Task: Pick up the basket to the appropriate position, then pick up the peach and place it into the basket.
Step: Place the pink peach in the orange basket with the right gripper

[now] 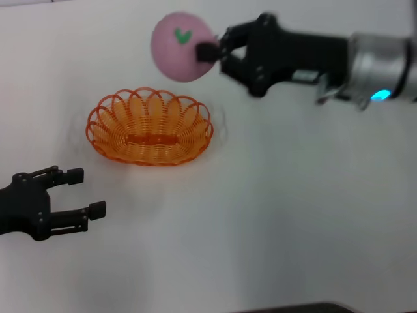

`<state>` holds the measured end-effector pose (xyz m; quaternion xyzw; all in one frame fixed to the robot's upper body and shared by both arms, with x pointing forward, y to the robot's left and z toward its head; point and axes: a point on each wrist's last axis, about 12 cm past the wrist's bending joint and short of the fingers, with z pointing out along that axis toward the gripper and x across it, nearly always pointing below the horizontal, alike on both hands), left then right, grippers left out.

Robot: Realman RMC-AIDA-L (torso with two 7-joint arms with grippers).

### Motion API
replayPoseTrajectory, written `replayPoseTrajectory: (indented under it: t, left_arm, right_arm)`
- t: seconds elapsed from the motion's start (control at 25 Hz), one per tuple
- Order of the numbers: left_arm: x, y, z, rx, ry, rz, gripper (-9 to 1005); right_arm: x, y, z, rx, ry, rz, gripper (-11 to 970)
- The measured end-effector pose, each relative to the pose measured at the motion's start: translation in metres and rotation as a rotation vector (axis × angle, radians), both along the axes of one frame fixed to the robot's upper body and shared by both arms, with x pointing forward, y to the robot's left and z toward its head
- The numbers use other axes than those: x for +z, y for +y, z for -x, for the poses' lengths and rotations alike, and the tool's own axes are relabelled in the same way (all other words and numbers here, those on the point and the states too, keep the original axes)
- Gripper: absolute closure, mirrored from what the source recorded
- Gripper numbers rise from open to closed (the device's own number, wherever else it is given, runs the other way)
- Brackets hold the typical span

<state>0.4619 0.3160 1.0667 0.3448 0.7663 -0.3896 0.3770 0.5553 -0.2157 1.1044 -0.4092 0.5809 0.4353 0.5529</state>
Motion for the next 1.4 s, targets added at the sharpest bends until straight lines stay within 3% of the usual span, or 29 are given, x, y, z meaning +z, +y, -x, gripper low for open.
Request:
replayPoseTrajectory:
  t: [0.16, 0.52, 0.72, 1.4]
  left_arm:
    - [0.000, -0.001, -0.001, -0.002, 0.000, 0.003, 118]
    - [0.001, -0.002, -0.003, 0.002, 0.003, 0.004, 119]
    - [-0.001, -0.004, -0.004, -0.002, 0.010, 0.014, 119]
    - [-0.001, -0.006, -0.004, -0.008, 0.014, 0.020, 120]
  right_arm:
    - [-0.030, 0.023, 0.002, -0.051, -0.003, 0.038, 923]
    - [-0.058, 0.054, -0.012, -0.133, 0.055, 0.233, 924]
    - [-0.063, 0.061, -0.010, -0.114, 0.041, 0.273, 924]
    - [-0.066, 0.061, -0.005, -0.102, 0.053, 0.275, 795]
